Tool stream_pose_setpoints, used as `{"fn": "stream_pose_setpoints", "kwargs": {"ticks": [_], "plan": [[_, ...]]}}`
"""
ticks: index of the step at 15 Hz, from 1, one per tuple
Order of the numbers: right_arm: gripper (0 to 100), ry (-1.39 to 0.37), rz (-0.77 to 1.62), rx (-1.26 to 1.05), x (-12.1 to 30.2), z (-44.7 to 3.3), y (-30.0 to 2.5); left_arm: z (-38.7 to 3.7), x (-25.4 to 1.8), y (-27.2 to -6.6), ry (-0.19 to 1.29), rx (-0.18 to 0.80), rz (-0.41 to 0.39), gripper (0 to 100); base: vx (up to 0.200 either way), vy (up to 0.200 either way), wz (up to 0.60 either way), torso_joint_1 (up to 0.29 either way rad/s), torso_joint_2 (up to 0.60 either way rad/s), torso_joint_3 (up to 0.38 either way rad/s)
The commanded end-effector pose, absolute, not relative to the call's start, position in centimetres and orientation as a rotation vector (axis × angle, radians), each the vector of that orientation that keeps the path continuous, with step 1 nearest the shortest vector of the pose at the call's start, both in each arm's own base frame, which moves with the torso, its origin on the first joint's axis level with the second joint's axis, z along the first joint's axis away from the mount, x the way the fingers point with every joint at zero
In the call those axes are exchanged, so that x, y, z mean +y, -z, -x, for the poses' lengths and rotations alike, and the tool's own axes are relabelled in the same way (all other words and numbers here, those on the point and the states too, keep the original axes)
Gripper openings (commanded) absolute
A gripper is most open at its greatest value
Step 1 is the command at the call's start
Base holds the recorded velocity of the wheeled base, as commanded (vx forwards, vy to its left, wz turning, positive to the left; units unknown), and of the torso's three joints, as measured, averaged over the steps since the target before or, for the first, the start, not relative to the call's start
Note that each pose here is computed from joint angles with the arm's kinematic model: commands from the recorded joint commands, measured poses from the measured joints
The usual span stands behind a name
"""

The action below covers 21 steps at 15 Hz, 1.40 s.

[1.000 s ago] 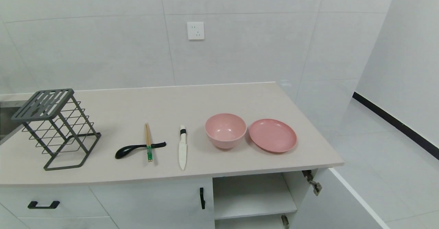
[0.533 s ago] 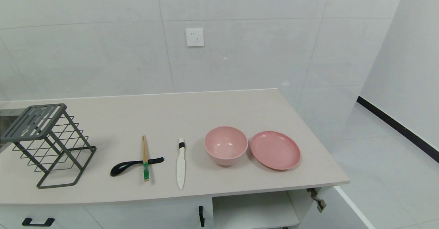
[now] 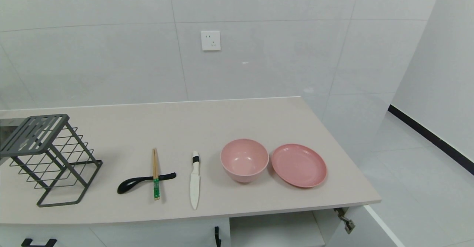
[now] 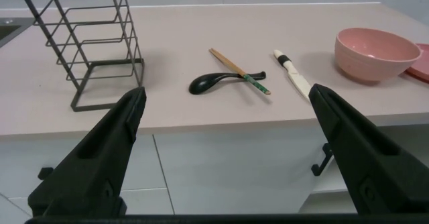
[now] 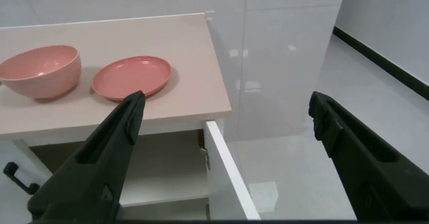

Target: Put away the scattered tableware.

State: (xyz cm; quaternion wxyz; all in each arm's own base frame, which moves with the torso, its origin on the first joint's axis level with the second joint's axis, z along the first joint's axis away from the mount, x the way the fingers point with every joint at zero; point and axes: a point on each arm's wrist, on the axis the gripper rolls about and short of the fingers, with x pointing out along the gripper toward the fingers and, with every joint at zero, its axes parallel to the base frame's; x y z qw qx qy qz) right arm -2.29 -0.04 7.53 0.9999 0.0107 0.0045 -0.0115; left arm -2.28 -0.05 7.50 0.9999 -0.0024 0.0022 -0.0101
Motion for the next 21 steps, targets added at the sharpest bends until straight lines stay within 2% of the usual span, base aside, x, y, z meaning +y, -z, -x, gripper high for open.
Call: {"fn": "stream_pose_setpoints", "kwargs": {"ticks": [1, 11, 13, 14, 15, 18, 21], "plan": [[100, 0.025, -0.021, 0.007, 0.0, 2.3, -7.5, 2.3, -0.1, -7.5, 0.02, 0.006, 0.005, 100, 0.0, 0.2, 0.0, 0.007, 0.0, 0.012], [100, 0.014, -0.034, -0.016, 0.0, 2.3, -7.8, 2.3, -0.1, -7.5, 0.029, 0.006, 0.0, 100, 0.0, 0.0, 0.0, 0.0, 0.0, 0.0], [100, 0.001, -0.056, -0.236, 0.0, 3.1, -11.5, 2.3, -0.1, -7.5, 0.029, 0.005, 0.0, 100, 0.0, 0.0, 0.0, 0.0, 0.0, 0.0], [100, -0.016, -0.055, -0.222, 0.1, 3.2, -11.8, 2.3, -0.1, -7.5, 0.029, 0.005, 0.0, 100, 0.0, 0.0, 0.0, 0.0, 0.0, 0.0], [100, -0.047, -0.054, -0.18, 0.1, 3.0, -11.8, 2.3, -0.1, -7.5, 0.029, 0.005, 0.0, 100, 0.0, 0.0, 0.0, 0.0, 0.0, 0.0], [100, -0.28, -0.044, -0.087, 0.5, 2.5, -12.2, 2.3, -0.1, -7.5, 0.029, 0.005, -0.001, 100, 0.0, 0.0, 0.0, 0.0, 0.0, 0.0], [100, -0.399, -0.063, 0.064, 0.8, 0.5, -13.4, 2.3, -0.1, -7.5, 0.029, 0.005, -0.003, 100, 0.0, 0.0, 0.0, 0.0, 0.0, 0.0]]}}
